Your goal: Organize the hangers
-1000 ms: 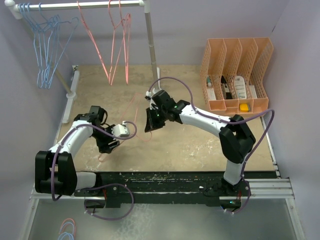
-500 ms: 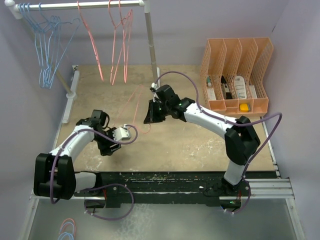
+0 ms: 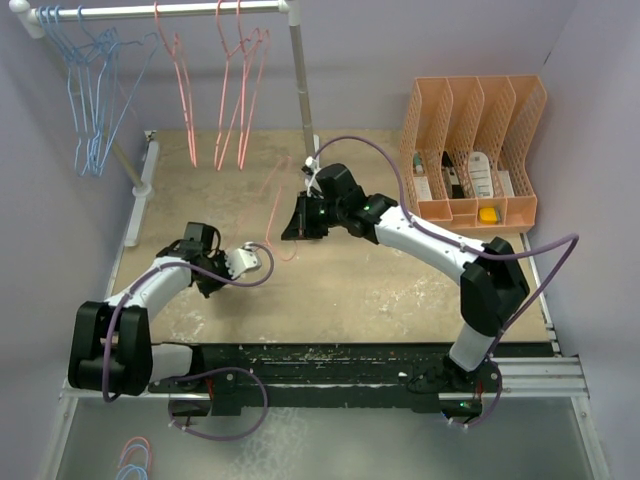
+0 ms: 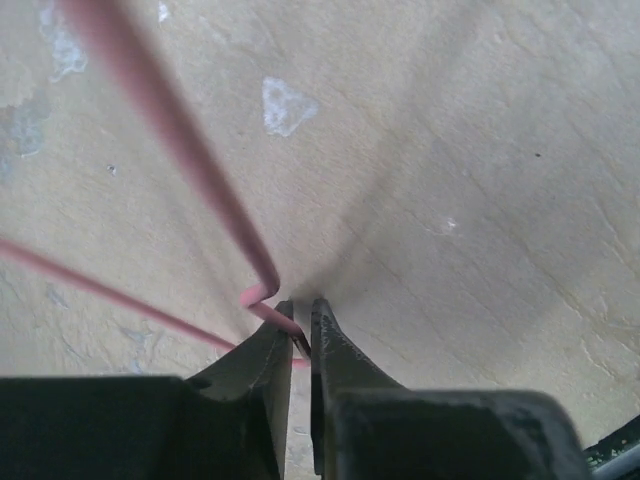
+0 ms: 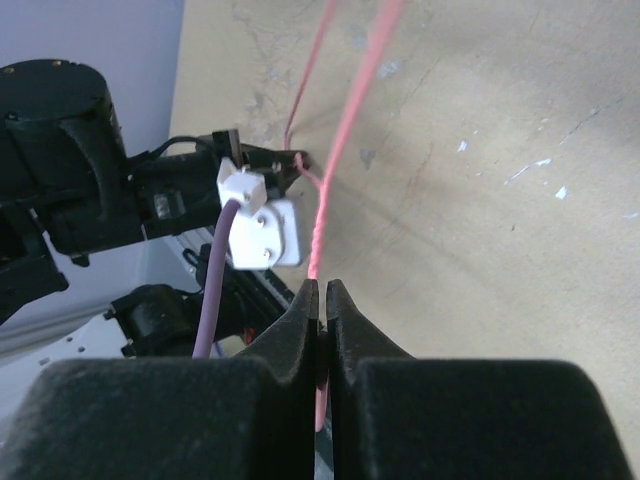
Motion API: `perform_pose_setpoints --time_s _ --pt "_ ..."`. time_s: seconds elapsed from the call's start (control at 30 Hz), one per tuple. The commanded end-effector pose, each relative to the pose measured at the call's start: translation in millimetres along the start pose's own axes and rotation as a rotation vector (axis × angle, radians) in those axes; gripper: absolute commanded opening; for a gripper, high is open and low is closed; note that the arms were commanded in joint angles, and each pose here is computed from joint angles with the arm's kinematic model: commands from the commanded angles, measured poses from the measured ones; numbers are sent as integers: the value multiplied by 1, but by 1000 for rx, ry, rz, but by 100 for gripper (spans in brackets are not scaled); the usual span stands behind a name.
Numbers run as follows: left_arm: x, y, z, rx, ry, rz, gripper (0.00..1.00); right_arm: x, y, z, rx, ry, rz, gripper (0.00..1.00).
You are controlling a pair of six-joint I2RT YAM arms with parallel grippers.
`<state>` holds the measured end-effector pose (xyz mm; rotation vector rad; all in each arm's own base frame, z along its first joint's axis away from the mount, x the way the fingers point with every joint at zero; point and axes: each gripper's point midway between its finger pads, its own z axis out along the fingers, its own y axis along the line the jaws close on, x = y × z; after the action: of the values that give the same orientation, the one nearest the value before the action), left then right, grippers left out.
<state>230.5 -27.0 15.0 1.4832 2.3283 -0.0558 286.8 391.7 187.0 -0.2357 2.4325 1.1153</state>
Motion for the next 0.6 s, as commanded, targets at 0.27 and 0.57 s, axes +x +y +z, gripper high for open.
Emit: perform_pose_setpoints --time_s 0.27,0.57 --pt "-17 -10 -28 8 -85 -49 0 -31 66 -39 -227 -82 40 0" --pt "-37 -39 -75 154 -140 -37 0 -93 85 -72 -228 -239 -19 78"
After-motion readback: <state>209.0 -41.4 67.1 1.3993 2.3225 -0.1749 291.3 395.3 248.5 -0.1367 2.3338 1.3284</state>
